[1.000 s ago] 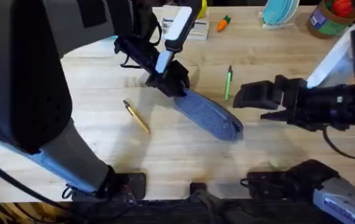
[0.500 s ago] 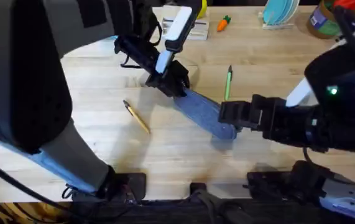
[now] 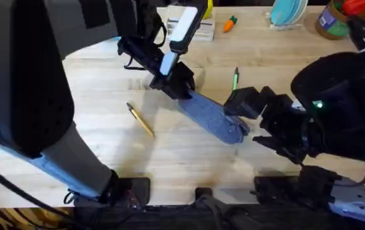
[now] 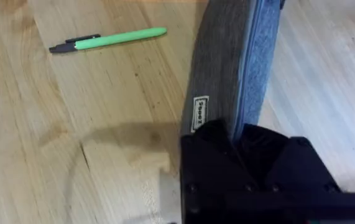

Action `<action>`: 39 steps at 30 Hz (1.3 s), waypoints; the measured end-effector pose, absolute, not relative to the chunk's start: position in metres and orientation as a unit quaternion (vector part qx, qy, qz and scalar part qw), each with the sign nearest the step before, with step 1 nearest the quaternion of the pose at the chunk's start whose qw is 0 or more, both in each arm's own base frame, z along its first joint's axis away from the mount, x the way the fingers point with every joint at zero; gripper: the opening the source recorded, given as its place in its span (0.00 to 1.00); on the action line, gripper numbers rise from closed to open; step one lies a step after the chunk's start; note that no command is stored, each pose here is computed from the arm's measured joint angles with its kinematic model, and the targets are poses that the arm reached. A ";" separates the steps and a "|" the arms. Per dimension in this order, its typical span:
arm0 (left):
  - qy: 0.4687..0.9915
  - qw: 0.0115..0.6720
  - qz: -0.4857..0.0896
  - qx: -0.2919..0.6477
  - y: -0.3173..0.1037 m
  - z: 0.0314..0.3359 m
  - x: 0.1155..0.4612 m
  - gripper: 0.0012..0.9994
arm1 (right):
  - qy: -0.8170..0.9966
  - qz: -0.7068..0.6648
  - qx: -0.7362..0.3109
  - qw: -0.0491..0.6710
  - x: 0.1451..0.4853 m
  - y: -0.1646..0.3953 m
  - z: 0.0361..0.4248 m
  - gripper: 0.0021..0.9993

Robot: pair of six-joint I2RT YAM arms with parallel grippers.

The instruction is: Unzip the bag, pick up the pens from the table one at a time and place them inside, then zip the bag closed.

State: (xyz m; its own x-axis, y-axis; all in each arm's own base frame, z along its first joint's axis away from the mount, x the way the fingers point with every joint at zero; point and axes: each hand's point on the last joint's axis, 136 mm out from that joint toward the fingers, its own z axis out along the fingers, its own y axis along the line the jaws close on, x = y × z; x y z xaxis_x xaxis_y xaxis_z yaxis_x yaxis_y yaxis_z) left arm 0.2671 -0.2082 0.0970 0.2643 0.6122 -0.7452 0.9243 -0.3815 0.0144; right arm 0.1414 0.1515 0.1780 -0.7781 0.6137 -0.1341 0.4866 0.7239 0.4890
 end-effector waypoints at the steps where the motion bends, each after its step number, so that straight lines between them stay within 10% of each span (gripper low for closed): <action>1: 0.505 0.232 -0.336 0.760 -0.208 0.097 0.267 0.04 | 0.916 0.220 0.304 0.144 0.141 0.152 0.178 1.00; 25: 0.505 0.232 -0.335 0.760 -0.208 0.097 0.267 0.04 | 0.940 0.109 0.315 0.081 0.150 0.176 0.119 0.95; 39: 0.505 0.233 -0.335 0.761 -0.208 0.097 0.267 0.04 | 0.940 0.050 0.317 0.115 0.166 0.168 0.100 0.71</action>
